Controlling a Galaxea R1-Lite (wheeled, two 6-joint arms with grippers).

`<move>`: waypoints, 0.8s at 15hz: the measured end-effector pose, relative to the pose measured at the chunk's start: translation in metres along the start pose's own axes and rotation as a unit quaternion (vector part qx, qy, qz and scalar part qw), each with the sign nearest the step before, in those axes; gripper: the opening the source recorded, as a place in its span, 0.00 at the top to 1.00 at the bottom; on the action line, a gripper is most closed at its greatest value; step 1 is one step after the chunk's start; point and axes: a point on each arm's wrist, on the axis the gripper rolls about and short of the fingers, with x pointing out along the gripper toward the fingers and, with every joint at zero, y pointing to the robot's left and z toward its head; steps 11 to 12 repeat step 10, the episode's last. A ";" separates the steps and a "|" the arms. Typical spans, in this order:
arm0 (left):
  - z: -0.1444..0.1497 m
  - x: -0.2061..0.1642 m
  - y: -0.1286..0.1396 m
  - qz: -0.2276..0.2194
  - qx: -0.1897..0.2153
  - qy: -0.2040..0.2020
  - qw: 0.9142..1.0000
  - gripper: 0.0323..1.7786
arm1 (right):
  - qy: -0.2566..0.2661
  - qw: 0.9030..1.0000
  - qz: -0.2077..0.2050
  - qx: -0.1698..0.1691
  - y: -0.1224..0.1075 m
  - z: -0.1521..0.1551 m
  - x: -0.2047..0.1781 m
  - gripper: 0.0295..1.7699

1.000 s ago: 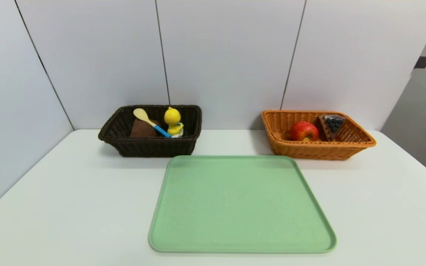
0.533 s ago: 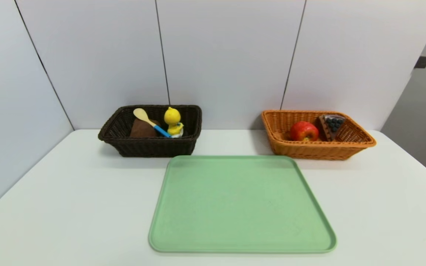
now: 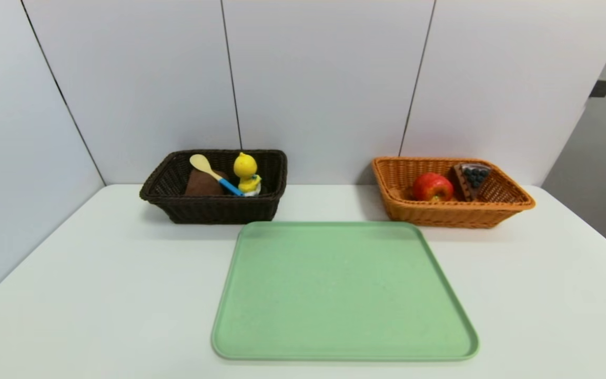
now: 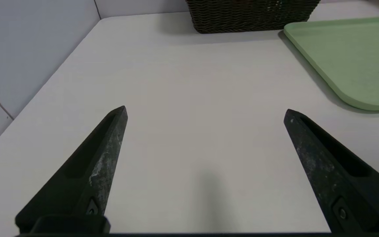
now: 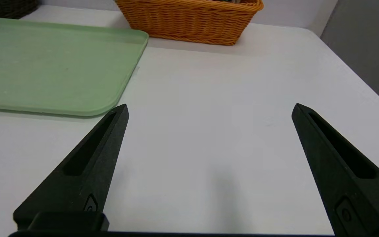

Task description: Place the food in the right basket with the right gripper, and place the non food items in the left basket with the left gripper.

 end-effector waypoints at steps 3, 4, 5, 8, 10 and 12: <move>0.000 0.000 0.000 0.002 -0.013 0.000 1.000 0.05 | -0.001 1.000 -0.004 0.009 0.000 0.000 0.000 0.03; 0.000 0.000 0.000 0.001 -0.011 0.000 1.000 0.05 | -0.001 1.000 -0.006 0.013 0.000 0.000 0.000 0.03; 0.000 0.000 0.000 0.001 -0.011 0.000 1.000 0.05 | -0.001 1.000 -0.010 0.019 0.000 0.000 0.000 0.03; 0.000 0.000 0.000 0.002 -0.014 0.000 1.000 0.05 | -0.001 1.000 -0.015 0.026 -0.001 0.000 0.000 0.03; 0.000 0.000 0.000 0.002 -0.014 0.000 1.000 0.05 | -0.001 1.000 -0.015 0.025 -0.001 0.000 0.000 0.03; 0.000 0.000 0.000 0.002 -0.014 0.000 1.000 0.05 | -0.001 1.000 -0.015 0.025 -0.001 0.000 0.000 0.03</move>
